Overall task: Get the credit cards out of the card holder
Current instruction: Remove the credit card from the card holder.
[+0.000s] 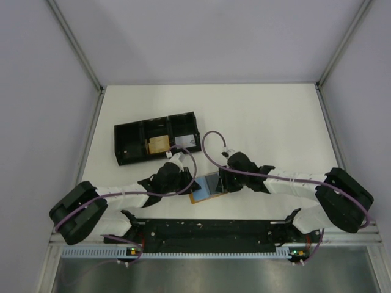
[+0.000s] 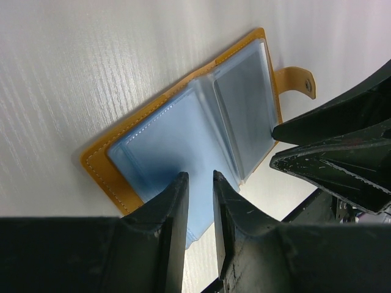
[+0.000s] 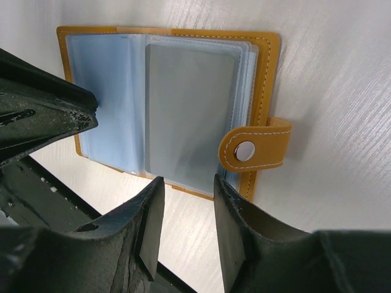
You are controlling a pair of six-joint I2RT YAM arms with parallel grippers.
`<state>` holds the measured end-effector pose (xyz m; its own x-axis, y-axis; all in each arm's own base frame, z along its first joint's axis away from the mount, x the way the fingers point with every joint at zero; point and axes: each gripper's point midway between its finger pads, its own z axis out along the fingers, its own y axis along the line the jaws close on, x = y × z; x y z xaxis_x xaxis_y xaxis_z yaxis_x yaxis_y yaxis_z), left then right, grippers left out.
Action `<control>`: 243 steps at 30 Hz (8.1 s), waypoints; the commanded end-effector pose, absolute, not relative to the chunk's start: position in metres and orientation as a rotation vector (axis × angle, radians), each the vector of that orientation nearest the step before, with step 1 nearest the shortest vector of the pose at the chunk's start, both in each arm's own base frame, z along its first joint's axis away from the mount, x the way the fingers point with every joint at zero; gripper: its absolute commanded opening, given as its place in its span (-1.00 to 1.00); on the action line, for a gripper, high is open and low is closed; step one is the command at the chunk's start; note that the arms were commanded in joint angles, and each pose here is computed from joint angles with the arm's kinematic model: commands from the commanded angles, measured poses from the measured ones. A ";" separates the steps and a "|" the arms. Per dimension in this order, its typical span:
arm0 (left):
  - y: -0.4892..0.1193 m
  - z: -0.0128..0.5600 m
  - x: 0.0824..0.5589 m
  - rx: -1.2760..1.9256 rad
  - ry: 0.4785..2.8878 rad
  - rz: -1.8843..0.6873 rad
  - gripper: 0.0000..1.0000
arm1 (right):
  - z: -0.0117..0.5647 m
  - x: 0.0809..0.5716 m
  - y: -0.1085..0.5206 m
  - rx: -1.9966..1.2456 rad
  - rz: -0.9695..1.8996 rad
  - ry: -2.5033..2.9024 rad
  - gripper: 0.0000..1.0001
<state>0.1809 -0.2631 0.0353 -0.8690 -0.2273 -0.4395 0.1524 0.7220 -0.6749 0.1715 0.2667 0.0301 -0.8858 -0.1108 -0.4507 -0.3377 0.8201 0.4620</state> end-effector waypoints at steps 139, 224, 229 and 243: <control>-0.268 0.062 0.231 -0.286 2.282 -1.070 -0.66 | 0.038 0.205 0.312 -0.303 1.503 2.361 -1.00; -0.278 0.018 0.207 -0.101 2.536 -0.996 -1.00 | 0.033 0.220 0.278 -0.189 1.455 2.388 -1.00; -0.265 0.007 0.200 -0.041 2.613 -0.872 -1.00 | 0.032 0.225 0.276 -0.236 1.386 2.416 -1.00; -0.258 0.002 0.193 0.037 2.658 -0.795 -1.00 | 0.036 0.244 0.271 -0.373 1.209 2.453 -1.00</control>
<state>0.2070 -0.2788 0.0255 -0.9144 -0.1354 -0.3815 0.1444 0.7713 -0.6199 0.2331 0.2736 0.0285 -0.9234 -0.0446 -0.3813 -0.3356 0.5761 0.7453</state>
